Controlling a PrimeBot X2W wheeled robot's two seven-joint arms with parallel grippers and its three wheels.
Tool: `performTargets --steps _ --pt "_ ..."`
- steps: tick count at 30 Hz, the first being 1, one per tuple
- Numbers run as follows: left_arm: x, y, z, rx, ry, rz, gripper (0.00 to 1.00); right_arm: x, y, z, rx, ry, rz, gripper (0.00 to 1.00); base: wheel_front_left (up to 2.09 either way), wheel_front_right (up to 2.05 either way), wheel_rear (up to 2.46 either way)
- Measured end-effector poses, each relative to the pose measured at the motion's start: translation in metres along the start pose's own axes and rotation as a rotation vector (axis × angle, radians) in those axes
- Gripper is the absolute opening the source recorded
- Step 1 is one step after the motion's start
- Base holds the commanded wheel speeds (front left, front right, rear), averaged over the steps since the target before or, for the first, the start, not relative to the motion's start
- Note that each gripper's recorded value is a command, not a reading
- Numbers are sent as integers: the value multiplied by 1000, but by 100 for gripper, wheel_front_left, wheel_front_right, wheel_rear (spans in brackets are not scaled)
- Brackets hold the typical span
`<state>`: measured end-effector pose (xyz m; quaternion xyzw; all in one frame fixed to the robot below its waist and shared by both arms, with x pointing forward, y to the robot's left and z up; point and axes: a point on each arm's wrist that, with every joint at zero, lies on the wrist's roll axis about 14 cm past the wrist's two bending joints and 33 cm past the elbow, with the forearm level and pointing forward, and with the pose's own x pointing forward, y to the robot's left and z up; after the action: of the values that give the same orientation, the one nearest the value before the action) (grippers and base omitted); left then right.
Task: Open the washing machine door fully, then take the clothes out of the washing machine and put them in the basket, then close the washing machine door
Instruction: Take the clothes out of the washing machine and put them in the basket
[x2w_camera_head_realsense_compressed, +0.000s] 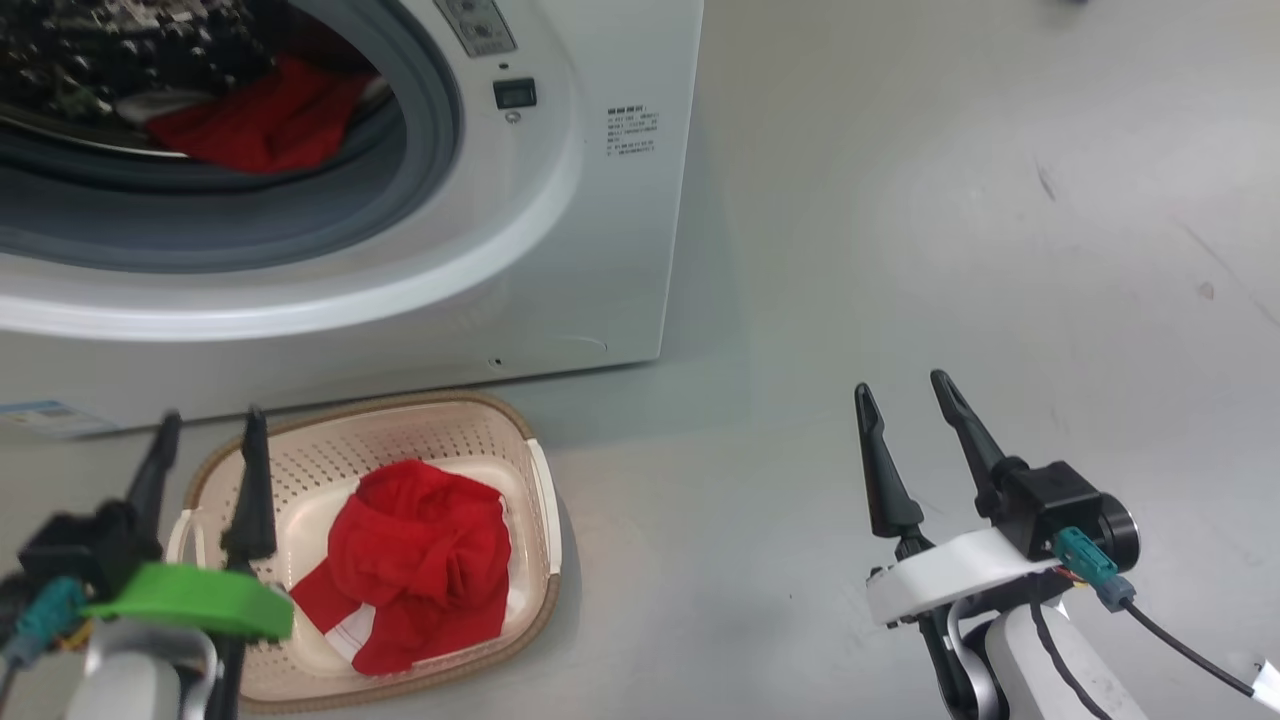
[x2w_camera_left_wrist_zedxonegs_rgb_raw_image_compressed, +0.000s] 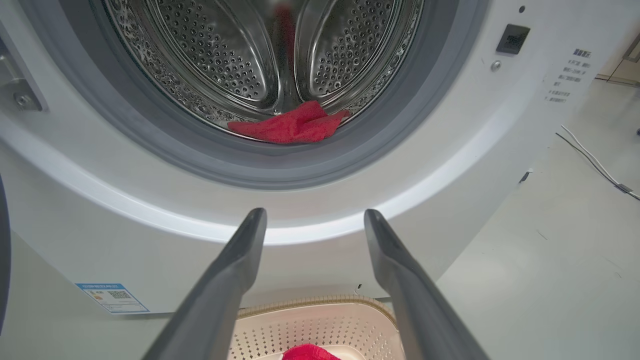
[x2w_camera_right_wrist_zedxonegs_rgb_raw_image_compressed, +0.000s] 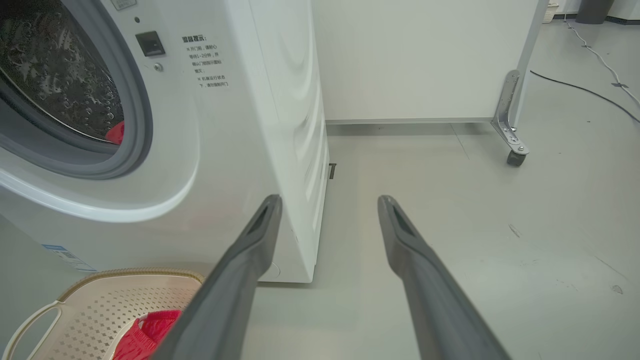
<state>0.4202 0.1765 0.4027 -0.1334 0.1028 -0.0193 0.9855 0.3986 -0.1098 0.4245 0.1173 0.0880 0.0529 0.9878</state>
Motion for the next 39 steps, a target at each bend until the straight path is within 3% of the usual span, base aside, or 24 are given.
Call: performTargets --steps 6,19,32,39 --pt "50 -1 28 29 -78 -42 100 19 4 -9 -2 19 15 100 0 0 0" --pt "135 -10 37 64 -40 -116 100 35 -4 -33 18 80 -2 100 0 0 0" --pt "205 -10 32 48 29 -126 100 45 -13 -53 38 127 -28 100 0 0 0" --pt "237 -5 3 22 134 -117 100 52 -19 -66 45 157 -36 100 0 0 0"
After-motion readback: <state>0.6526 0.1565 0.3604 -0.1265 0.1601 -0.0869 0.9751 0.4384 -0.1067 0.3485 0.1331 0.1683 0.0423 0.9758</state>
